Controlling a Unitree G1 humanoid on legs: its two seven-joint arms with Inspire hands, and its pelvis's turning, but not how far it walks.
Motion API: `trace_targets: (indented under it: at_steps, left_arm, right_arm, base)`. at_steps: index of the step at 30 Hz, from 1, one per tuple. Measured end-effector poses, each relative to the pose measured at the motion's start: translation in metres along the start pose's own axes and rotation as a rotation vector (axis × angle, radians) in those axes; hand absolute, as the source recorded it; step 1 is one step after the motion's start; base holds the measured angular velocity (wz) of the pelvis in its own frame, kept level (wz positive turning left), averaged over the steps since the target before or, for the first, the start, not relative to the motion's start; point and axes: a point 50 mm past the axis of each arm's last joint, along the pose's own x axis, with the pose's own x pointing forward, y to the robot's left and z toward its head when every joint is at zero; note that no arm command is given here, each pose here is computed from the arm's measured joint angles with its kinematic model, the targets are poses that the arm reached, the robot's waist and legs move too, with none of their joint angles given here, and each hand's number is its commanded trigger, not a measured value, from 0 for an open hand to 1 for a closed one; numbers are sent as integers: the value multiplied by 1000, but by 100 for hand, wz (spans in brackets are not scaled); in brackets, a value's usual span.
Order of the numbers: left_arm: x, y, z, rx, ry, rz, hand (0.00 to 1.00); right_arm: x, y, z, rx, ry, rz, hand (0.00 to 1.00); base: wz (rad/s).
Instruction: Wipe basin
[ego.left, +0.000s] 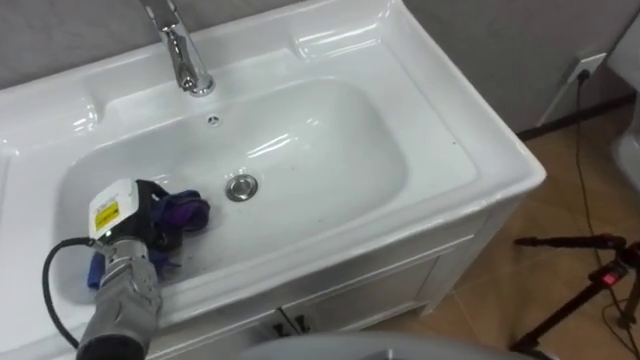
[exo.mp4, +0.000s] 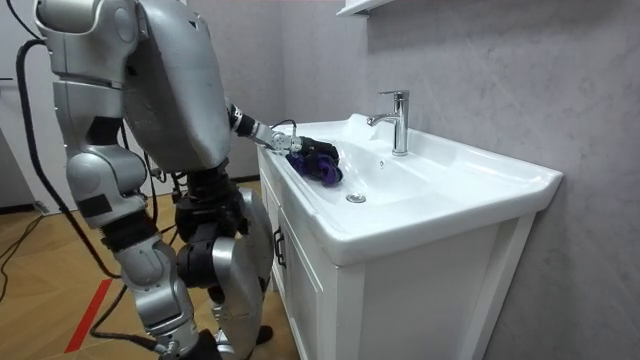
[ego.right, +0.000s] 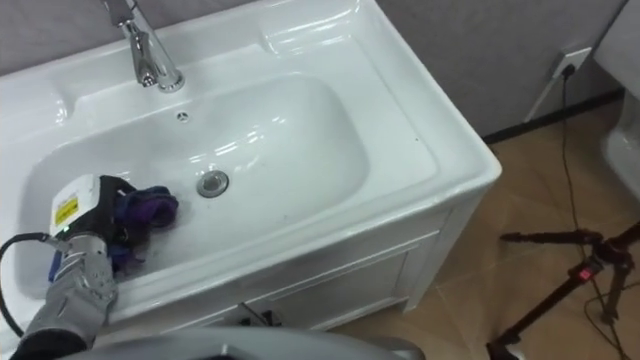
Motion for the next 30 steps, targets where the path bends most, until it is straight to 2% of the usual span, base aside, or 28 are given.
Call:
trace_targets:
  at_steps: [9, 24, 30]
  left_arm:
    - [-11, 15, 3, 223, -104, 82, 100]
    - [-19, 18, 1, 258, -125, 123, 100]
    - [-21, 25, 6, 248, -146, 162, 100]
  right_arm:
    - [0, -7, 1, 22, -24, -38, 0]
    - [1, -4, -3, 60, -16, -15, 0]
    - [1, -5, -5, 66, -14, -18, 0]
  base:
    - [17]
    - [5]
    - [9]
